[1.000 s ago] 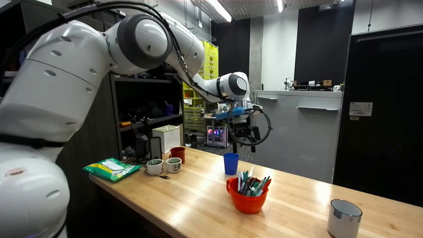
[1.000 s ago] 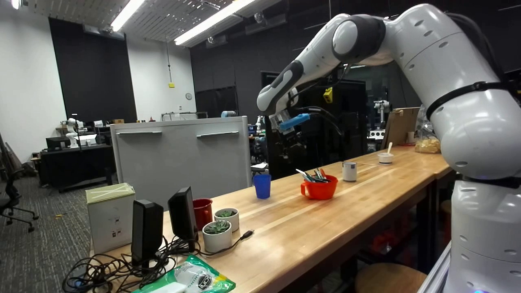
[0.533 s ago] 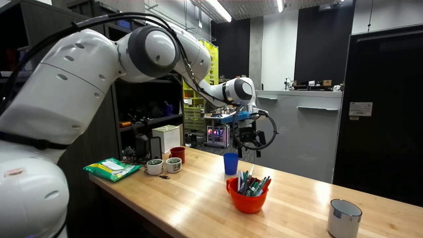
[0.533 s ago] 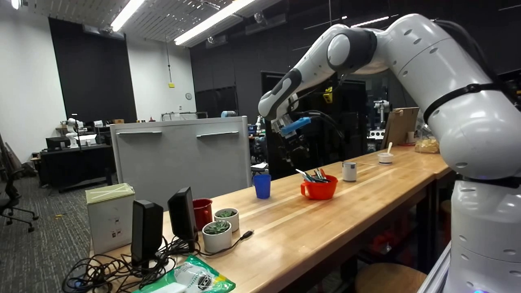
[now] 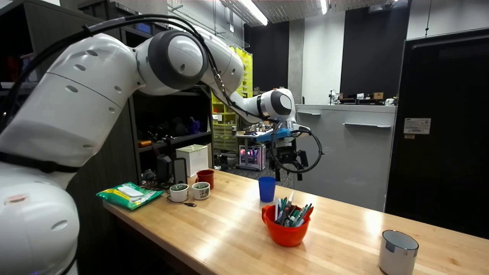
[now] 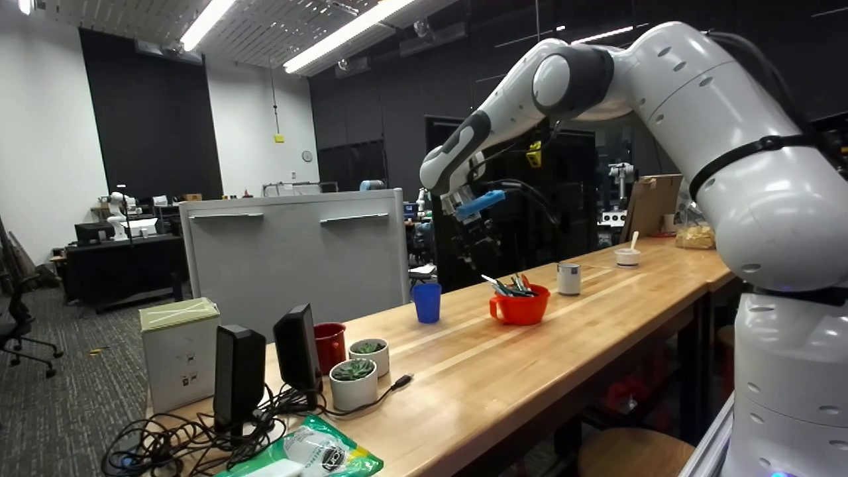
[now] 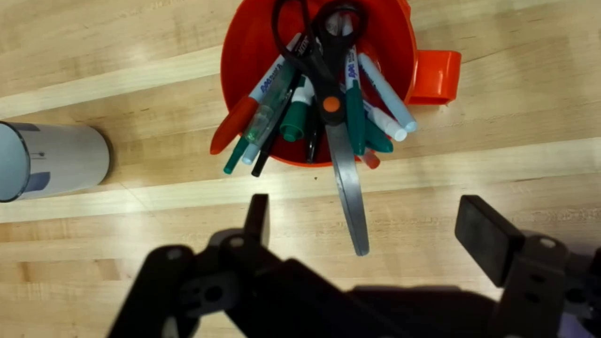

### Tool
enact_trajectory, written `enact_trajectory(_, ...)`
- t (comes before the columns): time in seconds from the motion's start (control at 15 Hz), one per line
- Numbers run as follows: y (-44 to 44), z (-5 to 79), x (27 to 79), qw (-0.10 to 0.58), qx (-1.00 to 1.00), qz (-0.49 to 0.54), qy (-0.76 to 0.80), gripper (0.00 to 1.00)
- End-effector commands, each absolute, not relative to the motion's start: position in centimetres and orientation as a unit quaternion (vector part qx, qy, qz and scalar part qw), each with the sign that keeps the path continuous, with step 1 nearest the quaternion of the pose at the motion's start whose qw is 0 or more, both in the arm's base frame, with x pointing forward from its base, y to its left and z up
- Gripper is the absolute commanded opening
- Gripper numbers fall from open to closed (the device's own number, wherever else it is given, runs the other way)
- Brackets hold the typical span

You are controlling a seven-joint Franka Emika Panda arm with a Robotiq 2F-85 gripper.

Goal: Remove the scissors from the mug.

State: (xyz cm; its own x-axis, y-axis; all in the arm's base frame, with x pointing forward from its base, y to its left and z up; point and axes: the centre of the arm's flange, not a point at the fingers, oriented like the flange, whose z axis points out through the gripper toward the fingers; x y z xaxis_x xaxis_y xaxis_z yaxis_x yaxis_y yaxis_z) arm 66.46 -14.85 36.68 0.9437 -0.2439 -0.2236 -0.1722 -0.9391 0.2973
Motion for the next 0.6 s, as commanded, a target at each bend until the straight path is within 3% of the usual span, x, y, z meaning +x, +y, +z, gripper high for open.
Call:
enact_trajectory(0.0,-16.2,36.6,67.1,0.123,0.981,-0.119,-0.095,1.00)
enact_trajectory(0.53,-19.0,34.4,66.5,0.075,0.983,-0.143,-0.087,1.00)
